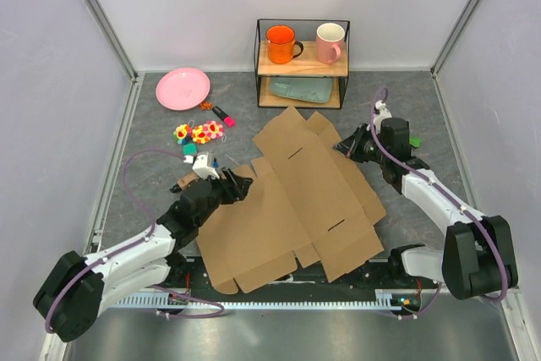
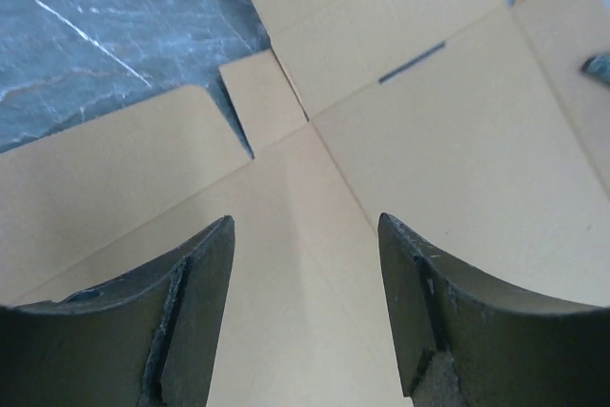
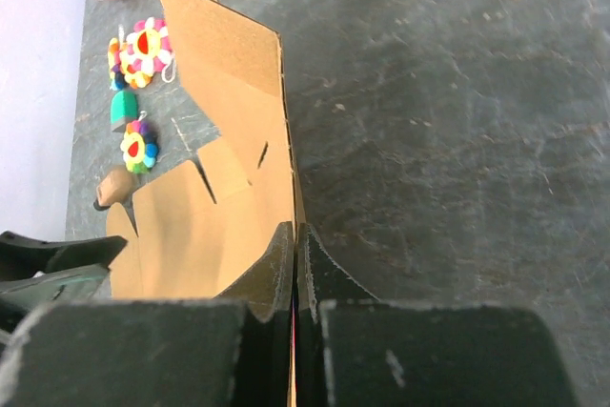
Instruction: Fold the paper box
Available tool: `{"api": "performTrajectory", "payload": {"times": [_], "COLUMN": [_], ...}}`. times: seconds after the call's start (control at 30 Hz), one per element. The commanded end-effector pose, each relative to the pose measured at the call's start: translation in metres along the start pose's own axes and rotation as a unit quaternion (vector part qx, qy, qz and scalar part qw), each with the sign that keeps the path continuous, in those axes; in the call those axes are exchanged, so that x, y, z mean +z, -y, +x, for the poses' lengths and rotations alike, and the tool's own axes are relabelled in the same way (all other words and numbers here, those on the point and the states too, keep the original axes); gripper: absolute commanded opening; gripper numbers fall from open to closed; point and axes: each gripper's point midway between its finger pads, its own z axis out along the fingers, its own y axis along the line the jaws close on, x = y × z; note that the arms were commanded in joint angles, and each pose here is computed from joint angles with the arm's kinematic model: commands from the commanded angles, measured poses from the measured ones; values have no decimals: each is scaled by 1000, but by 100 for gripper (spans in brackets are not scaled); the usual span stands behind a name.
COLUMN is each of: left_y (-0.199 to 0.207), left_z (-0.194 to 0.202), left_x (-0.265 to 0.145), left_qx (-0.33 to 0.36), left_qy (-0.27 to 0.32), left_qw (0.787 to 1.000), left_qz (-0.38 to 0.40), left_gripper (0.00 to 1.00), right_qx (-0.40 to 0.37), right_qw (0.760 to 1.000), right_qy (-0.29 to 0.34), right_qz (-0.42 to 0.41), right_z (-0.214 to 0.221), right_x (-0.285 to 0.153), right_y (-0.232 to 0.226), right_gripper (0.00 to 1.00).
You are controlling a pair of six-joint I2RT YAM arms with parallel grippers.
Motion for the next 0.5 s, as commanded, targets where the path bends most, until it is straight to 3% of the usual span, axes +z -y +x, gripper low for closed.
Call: {"api": "performTrajectory", "payload": {"times": [0.0,0.47], "left_y": [7,12], "left_z": [-38,-63], "left_x": [8,64], "left_qx": [11,55], "left_qy": [67,18], "left_qw": [998,998], "left_qz": [-8,-4], "left_gripper": [68,72], "right_qx": [54,104], "right_qw": [997,989], "right_qy": [43,-3], "right_qz": [-18,103], "right_z": [-11,31], "right_x": [5,13], "right_y": [5,95], "right_gripper": [0,0]}}
